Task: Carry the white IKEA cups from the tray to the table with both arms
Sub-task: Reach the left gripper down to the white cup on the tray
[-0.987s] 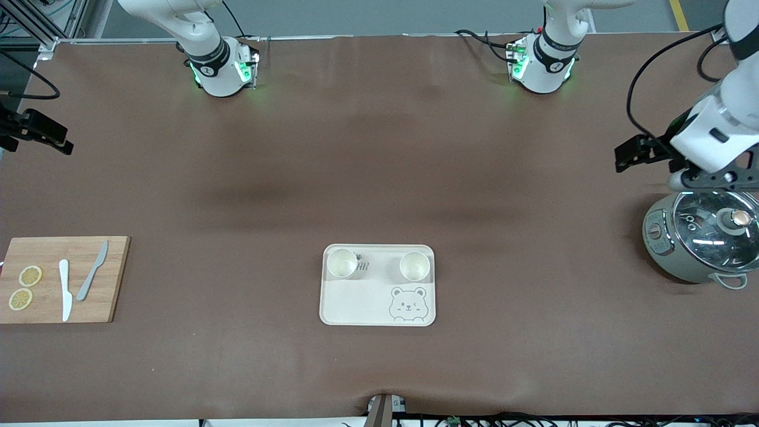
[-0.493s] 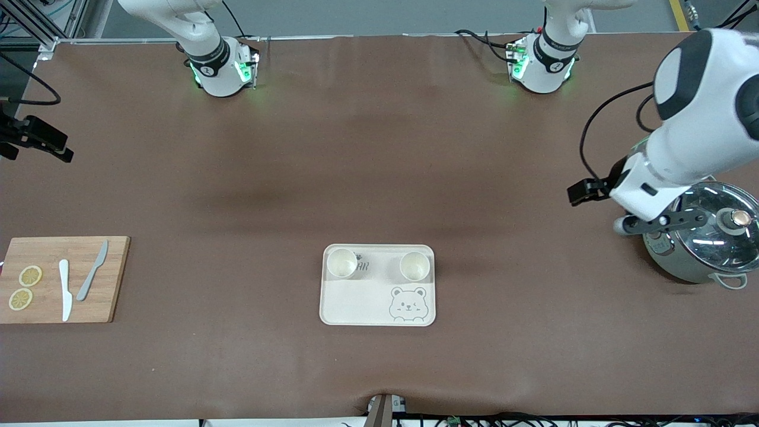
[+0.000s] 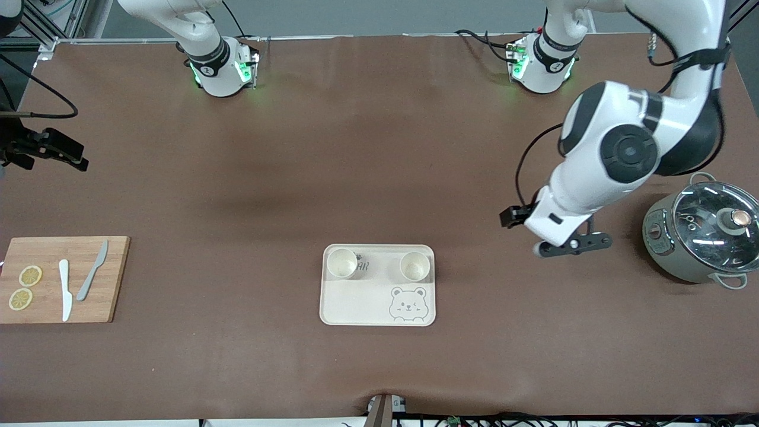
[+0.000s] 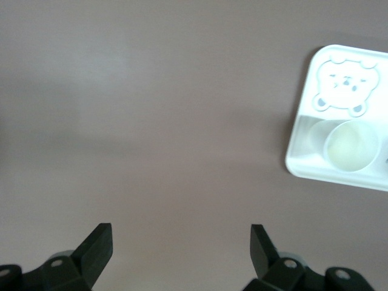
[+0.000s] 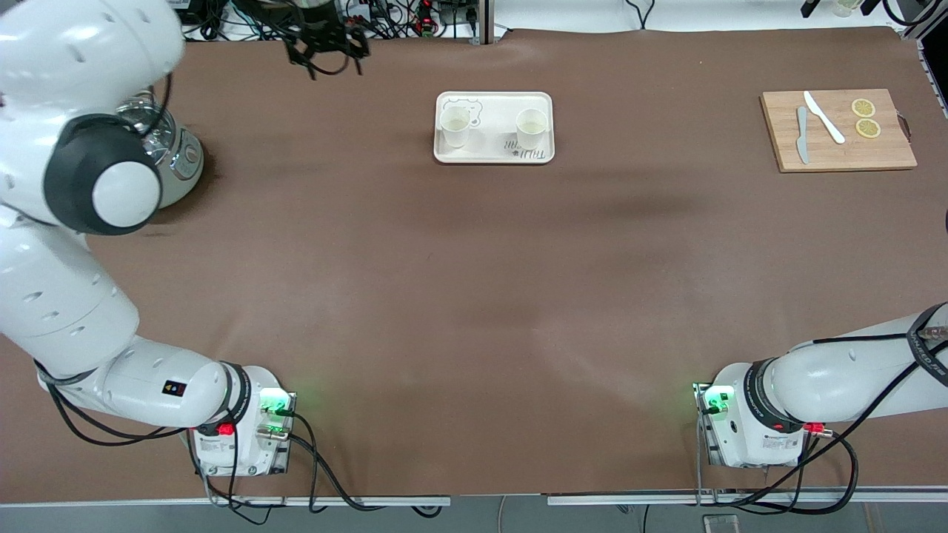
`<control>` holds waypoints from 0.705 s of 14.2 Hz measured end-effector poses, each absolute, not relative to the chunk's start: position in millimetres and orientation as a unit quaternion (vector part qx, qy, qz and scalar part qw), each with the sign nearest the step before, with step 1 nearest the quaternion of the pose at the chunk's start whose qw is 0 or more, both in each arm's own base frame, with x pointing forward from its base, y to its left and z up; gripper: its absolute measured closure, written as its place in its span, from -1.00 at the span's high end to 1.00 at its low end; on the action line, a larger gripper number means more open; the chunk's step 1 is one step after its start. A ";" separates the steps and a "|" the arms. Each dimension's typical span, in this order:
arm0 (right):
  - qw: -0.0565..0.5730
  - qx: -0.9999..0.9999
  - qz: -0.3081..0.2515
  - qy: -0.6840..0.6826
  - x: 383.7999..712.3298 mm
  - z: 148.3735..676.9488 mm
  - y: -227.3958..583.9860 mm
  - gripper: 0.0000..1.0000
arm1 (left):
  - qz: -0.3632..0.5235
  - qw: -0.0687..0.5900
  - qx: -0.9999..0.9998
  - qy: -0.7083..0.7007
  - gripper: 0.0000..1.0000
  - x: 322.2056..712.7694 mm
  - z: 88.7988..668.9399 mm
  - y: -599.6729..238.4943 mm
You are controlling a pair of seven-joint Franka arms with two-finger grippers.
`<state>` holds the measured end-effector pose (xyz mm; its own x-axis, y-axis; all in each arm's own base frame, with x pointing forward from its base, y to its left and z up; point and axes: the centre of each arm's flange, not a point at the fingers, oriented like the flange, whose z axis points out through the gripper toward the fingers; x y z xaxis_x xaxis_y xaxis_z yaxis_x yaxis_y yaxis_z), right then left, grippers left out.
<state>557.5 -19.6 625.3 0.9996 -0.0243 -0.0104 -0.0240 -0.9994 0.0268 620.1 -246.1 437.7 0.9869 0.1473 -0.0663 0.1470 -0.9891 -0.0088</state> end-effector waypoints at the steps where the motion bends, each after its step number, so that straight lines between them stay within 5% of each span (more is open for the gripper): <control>1: 0.014 1.000 -0.008 -0.011 559.0 622.5 -18.6 1.00 | 0.027 -0.003 -0.997 -0.074 1.00 623.8 428.0 -260.6; 7: 0.016 1.000 0.004 -0.014 571.6 612.8 -21.0 1.00 | -0.004 -0.034 -0.993 -0.112 1.00 634.0 365.4 -335.7; 10: 0.008 1.000 0.005 -0.016 583.3 598.2 -18.3 1.00 | -0.015 -0.049 -0.993 -0.110 0.79 640.6 327.9 -356.5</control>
